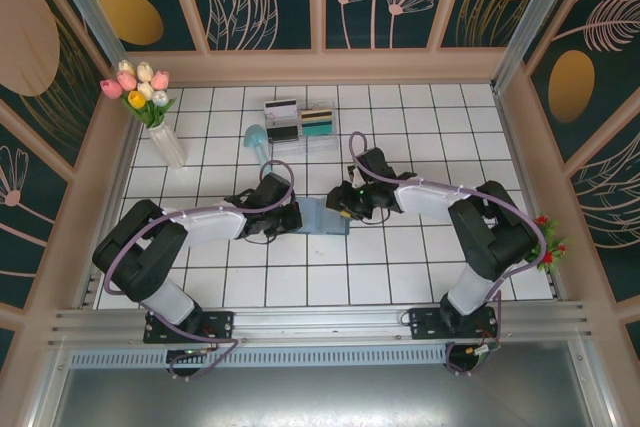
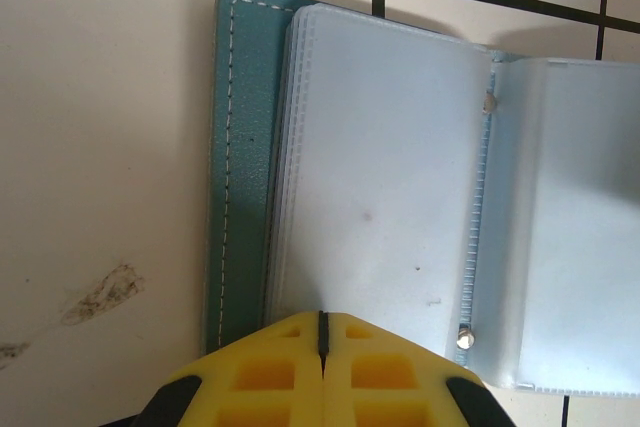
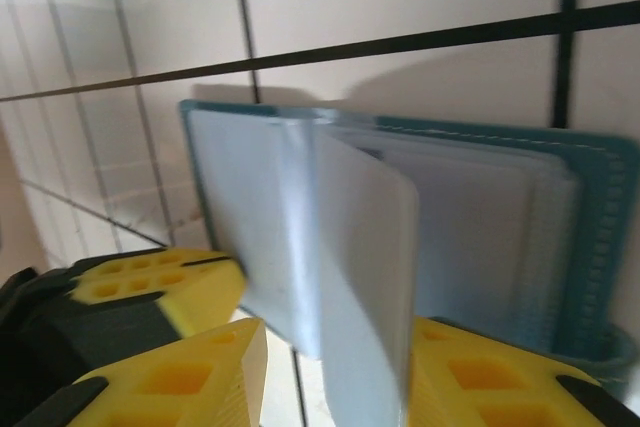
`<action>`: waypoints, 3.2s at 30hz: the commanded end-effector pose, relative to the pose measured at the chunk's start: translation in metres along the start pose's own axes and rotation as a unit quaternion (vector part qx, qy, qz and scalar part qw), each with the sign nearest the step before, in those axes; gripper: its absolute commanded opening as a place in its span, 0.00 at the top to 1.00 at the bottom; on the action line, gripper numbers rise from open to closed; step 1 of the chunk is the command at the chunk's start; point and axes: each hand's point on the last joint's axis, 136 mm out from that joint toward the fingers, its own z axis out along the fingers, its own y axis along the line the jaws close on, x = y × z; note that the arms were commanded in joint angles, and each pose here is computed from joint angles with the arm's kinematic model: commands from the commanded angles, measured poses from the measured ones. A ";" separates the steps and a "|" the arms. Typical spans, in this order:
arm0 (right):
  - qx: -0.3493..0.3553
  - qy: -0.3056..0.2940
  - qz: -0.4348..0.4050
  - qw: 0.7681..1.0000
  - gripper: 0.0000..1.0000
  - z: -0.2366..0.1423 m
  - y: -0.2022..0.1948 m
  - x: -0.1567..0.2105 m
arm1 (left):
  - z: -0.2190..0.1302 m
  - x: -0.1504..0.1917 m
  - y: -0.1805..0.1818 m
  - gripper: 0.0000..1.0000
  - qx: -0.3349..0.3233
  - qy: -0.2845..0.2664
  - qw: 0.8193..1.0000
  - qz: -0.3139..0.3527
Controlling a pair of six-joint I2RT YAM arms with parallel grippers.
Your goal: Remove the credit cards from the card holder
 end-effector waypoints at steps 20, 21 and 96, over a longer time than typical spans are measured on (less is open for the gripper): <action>-0.113 0.058 0.006 0.992 0.66 0.044 0.025 0.008 | -0.027 -0.004 0.017 1.00 -0.052 -0.029 0.998 0.001; -0.104 0.057 0.008 0.993 0.66 0.045 0.021 0.008 | -0.032 -0.006 0.016 1.00 -0.052 -0.036 0.998 0.000; 0.068 -0.023 0.008 0.997 0.65 -0.015 -0.034 0.010 | 0.004 0.008 0.006 1.00 -0.027 0.010 1.000 0.005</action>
